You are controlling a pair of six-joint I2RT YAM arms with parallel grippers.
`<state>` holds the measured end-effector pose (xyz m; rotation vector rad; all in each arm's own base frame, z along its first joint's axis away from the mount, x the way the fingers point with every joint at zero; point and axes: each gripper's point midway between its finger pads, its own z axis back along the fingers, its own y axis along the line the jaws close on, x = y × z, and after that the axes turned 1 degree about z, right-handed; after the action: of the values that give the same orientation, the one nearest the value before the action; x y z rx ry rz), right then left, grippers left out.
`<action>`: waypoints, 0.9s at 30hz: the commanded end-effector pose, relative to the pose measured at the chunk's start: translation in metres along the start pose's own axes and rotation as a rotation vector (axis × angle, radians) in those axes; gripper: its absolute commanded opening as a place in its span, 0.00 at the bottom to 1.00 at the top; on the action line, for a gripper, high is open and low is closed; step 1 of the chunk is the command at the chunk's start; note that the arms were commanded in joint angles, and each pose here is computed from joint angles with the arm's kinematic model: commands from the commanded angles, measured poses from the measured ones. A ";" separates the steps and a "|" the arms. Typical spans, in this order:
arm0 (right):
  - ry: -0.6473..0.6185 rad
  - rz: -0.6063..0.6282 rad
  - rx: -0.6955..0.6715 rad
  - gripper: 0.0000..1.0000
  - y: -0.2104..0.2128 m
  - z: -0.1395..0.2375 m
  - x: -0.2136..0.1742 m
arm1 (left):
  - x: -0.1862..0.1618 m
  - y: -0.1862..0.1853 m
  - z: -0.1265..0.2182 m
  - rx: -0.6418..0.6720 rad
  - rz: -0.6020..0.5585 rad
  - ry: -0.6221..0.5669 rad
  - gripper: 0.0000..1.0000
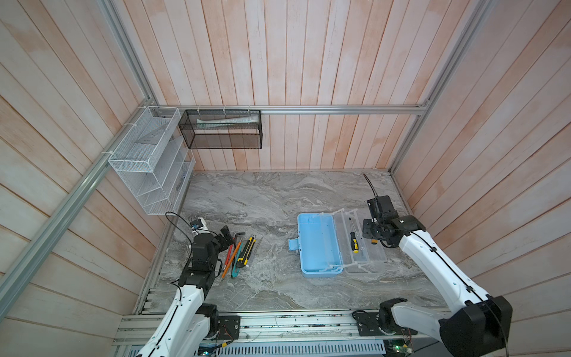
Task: Pack the tool kit
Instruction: 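Lower the screwdriver into the lid compartment and open the right gripper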
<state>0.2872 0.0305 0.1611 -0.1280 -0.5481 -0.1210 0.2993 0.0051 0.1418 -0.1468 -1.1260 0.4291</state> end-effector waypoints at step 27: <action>0.043 0.072 0.049 0.29 0.016 -0.008 0.009 | -0.003 0.003 -0.003 0.010 0.001 0.011 1.00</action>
<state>0.2964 0.0432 0.1464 -0.0967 -0.4952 -0.0546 0.2996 0.0052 0.1381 -0.1425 -1.1133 0.4291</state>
